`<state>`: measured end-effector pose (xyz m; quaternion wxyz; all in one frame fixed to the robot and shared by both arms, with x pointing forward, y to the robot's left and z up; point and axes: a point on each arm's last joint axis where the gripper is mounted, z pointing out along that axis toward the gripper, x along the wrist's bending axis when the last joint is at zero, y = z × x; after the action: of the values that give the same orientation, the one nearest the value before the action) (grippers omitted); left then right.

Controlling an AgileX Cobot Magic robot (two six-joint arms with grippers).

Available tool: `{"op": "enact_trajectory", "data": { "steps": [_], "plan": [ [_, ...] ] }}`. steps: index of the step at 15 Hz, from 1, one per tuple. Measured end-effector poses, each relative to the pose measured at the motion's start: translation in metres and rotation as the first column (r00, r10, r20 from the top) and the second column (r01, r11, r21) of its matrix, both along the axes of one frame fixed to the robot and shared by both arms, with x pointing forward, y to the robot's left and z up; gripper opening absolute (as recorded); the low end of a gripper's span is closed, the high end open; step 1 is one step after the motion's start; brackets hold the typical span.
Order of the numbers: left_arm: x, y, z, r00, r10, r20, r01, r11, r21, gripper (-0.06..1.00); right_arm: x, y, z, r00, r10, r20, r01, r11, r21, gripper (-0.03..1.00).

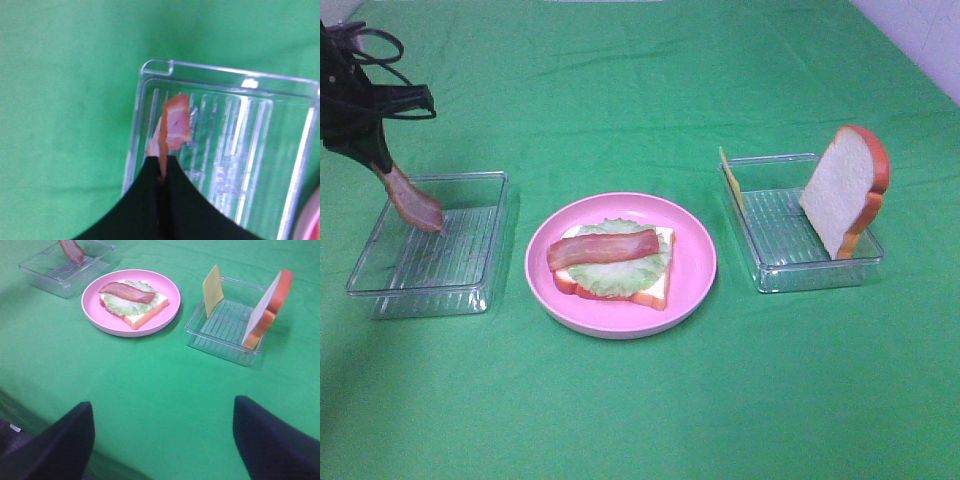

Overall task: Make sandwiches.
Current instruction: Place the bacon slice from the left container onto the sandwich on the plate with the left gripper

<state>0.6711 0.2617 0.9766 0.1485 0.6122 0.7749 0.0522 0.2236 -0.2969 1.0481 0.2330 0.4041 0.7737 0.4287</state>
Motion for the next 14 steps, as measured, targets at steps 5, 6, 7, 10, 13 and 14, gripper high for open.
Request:
{"op": "enact_trajectory", "data": {
  "steps": [5, 6, 7, 10, 13, 14],
  "plan": [
    [-0.011, -0.023, 0.067, 0.976, -0.040, 0.214, 0.098, 0.959, -0.266, 0.00, 0.000, 0.000, 0.000, 1.000, 0.000, 0.000, 0.000, 1.000, 0.000, 0.73],
    [-0.012, -0.032, 0.072, 0.969, -0.058, 0.241, 0.138, 0.933, -0.331, 0.00, 0.000, 0.000, 0.000, 1.000, 0.000, 0.000, 0.000, 1.000, 0.000, 0.73],
    [-0.012, -0.044, 0.076, 0.959, -0.084, 0.271, 0.189, 0.902, -0.389, 0.00, 0.000, 0.000, 0.000, 1.000, 0.000, 0.000, 0.000, 1.000, 0.000, 0.73],
    [-0.016, -0.083, 0.079, 0.937, -0.146, 0.317, 0.292, 0.826, -0.482, 0.00, 0.000, 0.000, 0.000, 1.000, 0.000, 0.000, 0.000, 1.000, 0.000, 0.73],
    [-0.019, -0.141, 0.050, 0.931, -0.215, 0.296, 0.352, 0.746, -0.565, 0.00, 0.000, 0.000, 0.000, 1.000, 0.000, 0.000, 0.000, 1.000, 0.000, 0.73],
    [-0.021, -0.158, 0.038, 0.931, -0.234, 0.281, 0.359, 0.727, -0.586, 0.00, 0.000, 0.000, 0.000, 1.000, 0.000, 0.000, 0.000, 1.000, 0.000, 0.73]
  ]
}}
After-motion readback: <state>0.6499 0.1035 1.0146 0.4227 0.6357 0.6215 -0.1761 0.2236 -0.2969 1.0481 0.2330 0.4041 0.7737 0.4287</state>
